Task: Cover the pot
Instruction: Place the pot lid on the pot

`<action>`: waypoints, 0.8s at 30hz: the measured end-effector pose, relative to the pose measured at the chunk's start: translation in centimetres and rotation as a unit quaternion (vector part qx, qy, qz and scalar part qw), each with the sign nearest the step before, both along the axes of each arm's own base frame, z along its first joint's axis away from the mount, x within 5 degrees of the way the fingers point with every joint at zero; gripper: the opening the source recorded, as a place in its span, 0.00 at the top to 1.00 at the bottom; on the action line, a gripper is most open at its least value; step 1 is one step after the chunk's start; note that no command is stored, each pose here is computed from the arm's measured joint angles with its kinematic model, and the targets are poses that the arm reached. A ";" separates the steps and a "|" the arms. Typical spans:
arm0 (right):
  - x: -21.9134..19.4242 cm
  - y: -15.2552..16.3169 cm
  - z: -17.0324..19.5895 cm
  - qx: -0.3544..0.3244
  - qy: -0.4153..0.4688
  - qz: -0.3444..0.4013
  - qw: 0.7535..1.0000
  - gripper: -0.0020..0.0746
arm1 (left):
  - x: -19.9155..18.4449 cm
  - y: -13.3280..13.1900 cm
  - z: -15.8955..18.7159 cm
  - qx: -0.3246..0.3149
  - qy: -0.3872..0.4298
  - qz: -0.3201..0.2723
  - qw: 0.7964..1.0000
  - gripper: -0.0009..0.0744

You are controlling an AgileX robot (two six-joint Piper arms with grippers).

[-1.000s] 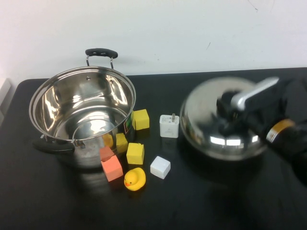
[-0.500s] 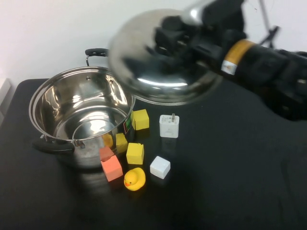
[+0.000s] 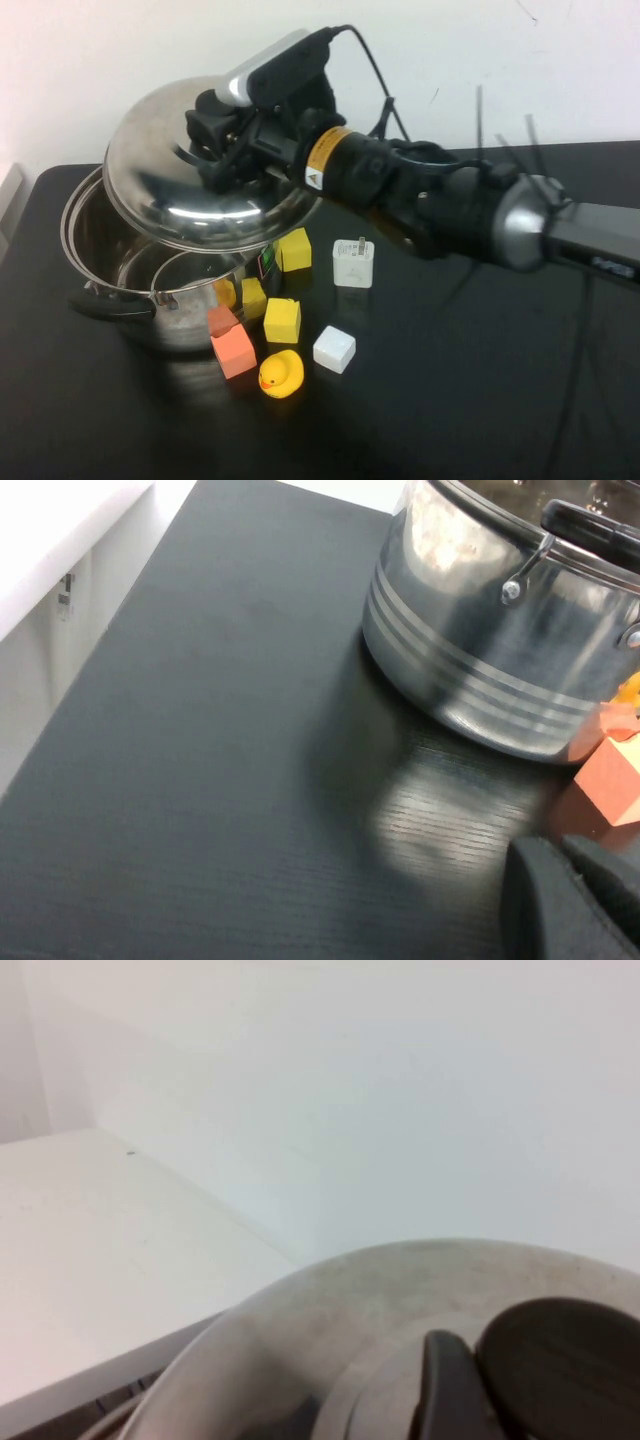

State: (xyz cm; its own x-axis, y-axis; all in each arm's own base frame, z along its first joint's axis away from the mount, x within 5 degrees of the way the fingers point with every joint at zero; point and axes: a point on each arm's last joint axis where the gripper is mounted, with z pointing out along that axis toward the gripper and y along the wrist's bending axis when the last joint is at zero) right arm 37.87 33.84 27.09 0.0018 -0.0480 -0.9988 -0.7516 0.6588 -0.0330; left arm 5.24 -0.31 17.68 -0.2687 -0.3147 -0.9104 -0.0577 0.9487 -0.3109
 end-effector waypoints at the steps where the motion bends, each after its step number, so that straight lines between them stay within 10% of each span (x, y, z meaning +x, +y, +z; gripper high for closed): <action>1: 0.2 0.4 -0.3 0.002 0.002 0.001 1.000 0.51 | 0.0 0.0 0.0 0.000 0.000 0.000 1.000 0.99; 24: 0.6 5.2 -4.0 -0.011 -0.009 0.044 0.999 0.51 | 0.0 0.0 0.0 0.000 0.000 0.000 1.000 0.99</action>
State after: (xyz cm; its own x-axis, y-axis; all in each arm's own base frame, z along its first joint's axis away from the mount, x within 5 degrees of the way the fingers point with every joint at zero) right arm 38.46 39.08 23.09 0.0244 -0.0692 -0.9973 -0.8062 0.5886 -0.0606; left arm 5.24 -0.31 17.68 -0.2687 -0.3147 -0.9104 -0.0577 0.9487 -0.3109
